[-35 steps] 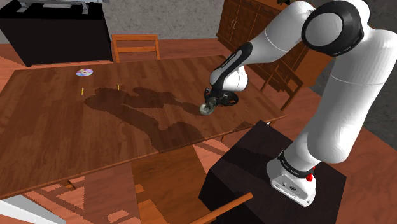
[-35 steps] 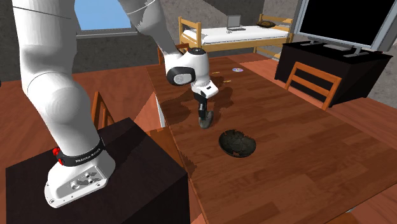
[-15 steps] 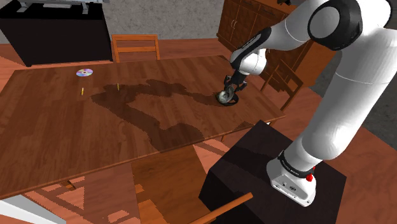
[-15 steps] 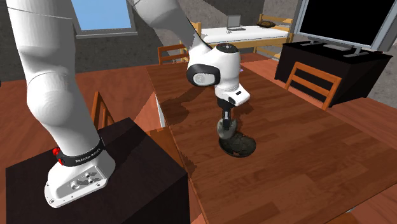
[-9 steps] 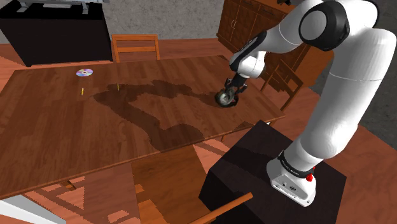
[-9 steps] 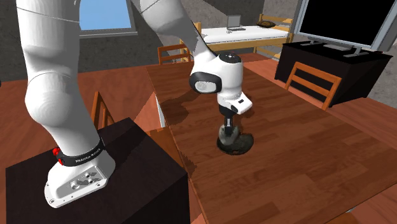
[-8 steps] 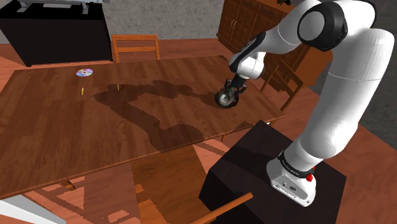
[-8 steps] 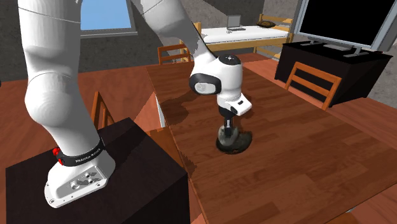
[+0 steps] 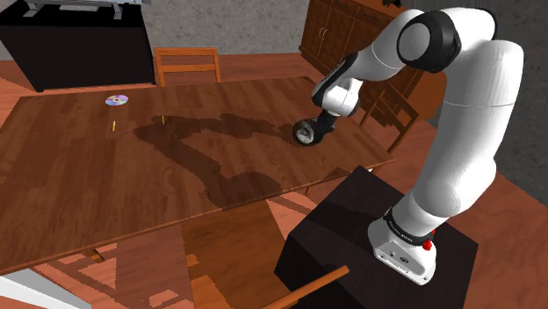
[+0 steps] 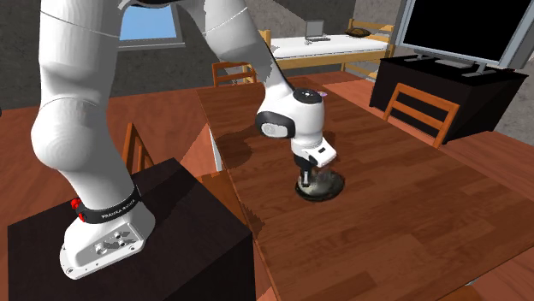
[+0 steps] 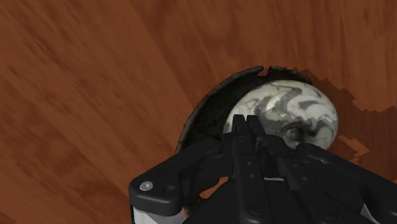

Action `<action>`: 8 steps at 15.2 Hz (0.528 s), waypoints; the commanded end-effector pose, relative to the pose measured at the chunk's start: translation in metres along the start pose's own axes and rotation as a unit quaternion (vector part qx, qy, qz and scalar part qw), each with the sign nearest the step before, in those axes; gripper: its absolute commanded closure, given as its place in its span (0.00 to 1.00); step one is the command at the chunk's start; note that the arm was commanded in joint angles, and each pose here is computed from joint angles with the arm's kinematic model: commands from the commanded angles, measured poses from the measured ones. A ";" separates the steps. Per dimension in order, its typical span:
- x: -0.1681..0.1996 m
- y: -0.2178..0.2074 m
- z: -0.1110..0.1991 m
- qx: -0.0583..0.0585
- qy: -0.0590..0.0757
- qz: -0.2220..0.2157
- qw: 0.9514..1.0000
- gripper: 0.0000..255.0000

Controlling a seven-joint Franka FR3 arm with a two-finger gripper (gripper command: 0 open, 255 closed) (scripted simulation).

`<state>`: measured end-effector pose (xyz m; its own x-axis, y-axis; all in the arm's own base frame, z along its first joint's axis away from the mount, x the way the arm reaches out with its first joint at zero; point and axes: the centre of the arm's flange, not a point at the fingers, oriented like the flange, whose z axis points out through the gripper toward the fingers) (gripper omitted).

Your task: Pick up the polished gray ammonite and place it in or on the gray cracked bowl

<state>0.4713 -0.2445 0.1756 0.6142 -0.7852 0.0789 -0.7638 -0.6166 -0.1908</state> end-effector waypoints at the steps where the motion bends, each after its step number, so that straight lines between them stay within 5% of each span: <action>1: 0.000 0.000 0.002 0.000 0.000 0.000 1.000 1.00; 2: 0.000 0.000 0.001 0.000 0.000 0.000 1.000 1.00; 3: 0.000 0.000 0.001 0.000 0.000 0.000 1.000 0.00; 4: -0.005 -0.022 0.001 -0.042 0.040 -0.041 0.997 0.00; 5: -0.011 -0.044 0.004 -0.083 0.079 -0.082 0.990 0.00; 6: -0.019 -0.065 0.008 -0.124 0.118 -0.123 0.977 0.00; 8: -0.038 -0.104 0.025 -0.204 0.195 -0.202 0.938 0.00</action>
<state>0.5193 -0.1733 0.1636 0.7772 -0.5153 0.3611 -0.6058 -0.7679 0.2080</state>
